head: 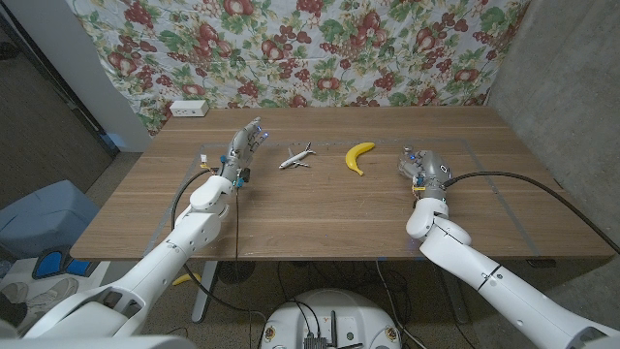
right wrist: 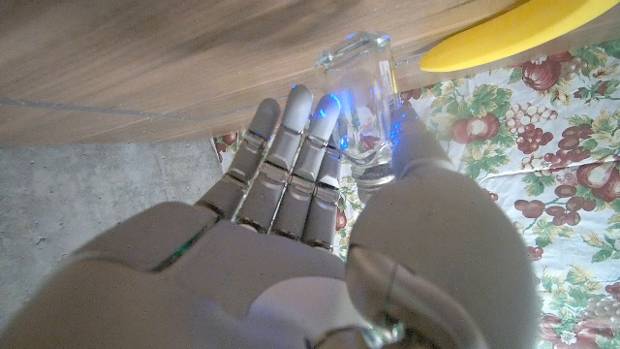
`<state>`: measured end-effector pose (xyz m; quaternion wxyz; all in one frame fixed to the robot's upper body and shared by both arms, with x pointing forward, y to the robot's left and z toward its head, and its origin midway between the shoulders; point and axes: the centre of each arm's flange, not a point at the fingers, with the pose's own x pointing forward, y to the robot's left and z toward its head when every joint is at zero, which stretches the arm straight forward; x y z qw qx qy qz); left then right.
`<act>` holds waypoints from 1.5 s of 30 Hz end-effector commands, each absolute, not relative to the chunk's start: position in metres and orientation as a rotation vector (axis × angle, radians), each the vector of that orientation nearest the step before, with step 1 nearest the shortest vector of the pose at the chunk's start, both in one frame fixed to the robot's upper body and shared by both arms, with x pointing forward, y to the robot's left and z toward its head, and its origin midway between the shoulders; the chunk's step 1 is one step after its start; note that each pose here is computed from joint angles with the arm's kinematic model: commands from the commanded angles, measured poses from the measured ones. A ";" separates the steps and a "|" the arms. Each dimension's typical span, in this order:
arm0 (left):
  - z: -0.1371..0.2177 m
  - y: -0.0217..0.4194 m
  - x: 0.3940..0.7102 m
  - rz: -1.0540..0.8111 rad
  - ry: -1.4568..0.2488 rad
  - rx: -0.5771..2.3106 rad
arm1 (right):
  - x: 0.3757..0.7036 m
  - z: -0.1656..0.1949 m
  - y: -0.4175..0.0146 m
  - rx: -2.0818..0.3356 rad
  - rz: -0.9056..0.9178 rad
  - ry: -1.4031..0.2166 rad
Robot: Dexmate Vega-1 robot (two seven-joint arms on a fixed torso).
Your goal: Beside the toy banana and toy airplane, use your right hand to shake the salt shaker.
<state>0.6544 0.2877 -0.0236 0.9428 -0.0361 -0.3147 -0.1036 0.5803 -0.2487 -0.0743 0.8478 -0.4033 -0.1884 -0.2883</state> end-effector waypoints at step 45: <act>-0.020 0.290 0.653 -0.222 -0.653 -0.065 | 0.585 -0.081 -0.252 -0.967 -0.602 -0.283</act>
